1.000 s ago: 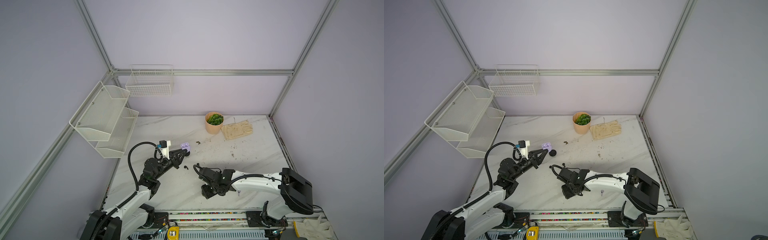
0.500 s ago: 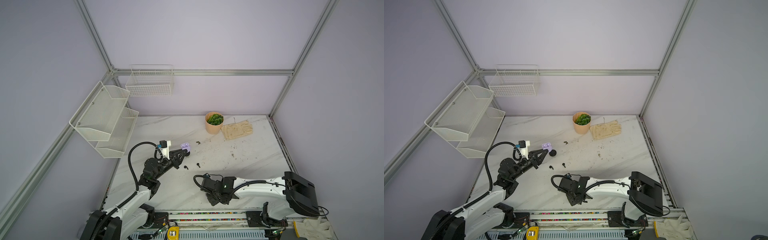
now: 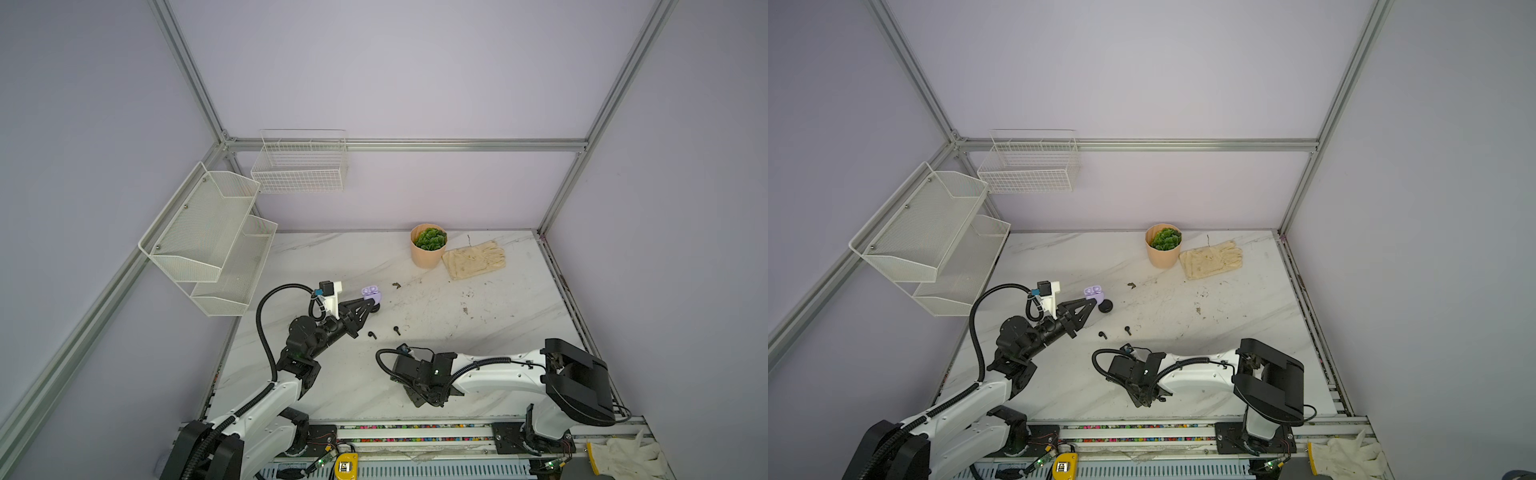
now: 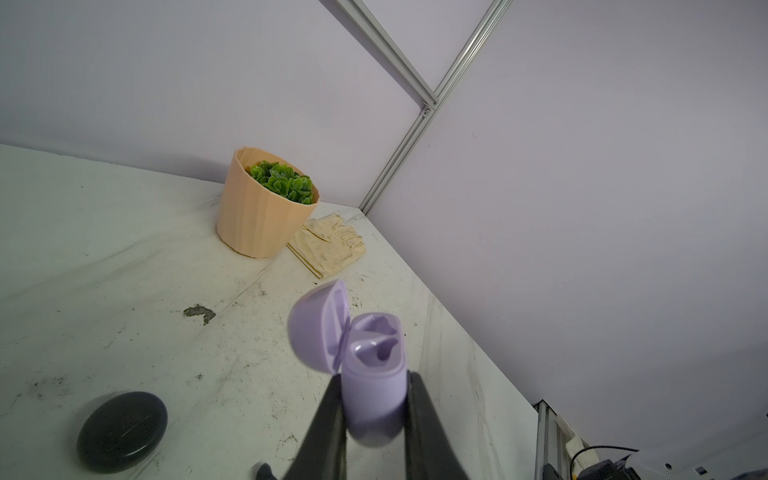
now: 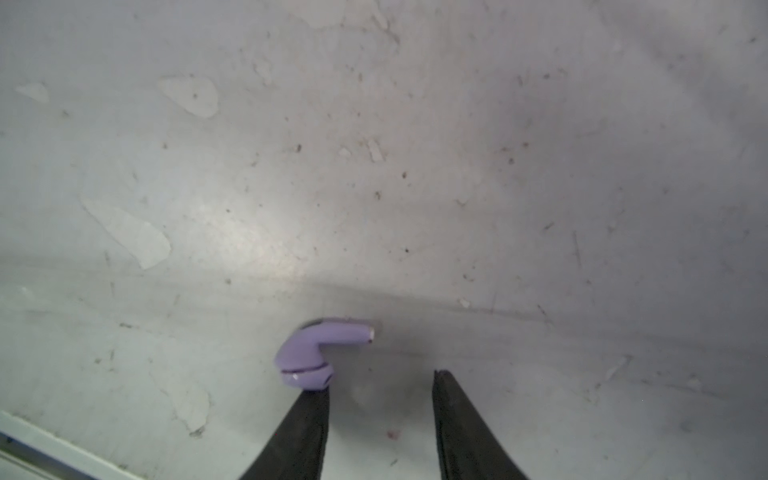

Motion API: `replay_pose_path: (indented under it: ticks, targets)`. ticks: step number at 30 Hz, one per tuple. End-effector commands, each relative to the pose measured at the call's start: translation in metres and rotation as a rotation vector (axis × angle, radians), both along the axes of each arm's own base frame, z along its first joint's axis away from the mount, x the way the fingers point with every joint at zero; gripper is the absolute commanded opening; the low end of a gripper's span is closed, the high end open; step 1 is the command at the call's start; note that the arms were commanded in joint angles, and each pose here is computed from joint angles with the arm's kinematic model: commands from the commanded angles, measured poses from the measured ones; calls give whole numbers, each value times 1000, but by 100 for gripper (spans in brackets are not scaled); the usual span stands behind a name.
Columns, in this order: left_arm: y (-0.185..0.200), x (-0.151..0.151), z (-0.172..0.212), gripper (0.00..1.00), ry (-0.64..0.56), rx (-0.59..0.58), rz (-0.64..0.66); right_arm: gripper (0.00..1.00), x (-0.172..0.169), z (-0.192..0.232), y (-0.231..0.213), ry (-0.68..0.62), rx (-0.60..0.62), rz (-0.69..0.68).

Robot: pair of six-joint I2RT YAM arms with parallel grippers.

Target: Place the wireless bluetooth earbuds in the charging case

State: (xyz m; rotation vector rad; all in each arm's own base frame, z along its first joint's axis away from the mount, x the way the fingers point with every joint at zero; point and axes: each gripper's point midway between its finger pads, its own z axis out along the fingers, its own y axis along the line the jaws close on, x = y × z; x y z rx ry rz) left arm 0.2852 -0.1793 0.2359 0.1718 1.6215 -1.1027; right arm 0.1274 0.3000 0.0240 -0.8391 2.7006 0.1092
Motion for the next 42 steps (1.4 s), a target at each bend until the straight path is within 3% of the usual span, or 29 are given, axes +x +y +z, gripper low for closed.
replay_pose_path:
  ticks: [1,12,19,33,42]
  targets:
    - [-1,-4,19,0,-69,-19,-12,46,9,-5,6,-47,-36,33]
    - [0,-6,19,0,-73,-16,-10,46,26,-8,34,-59,6,73]
    - [0,-6,19,0,-72,-17,-7,36,37,-13,32,-25,22,48]
    - [-2,-2,15,0,-56,-10,-13,34,18,-7,36,118,99,-17]
    - [-5,-4,14,0,-54,-12,-33,34,22,14,44,102,138,-36]
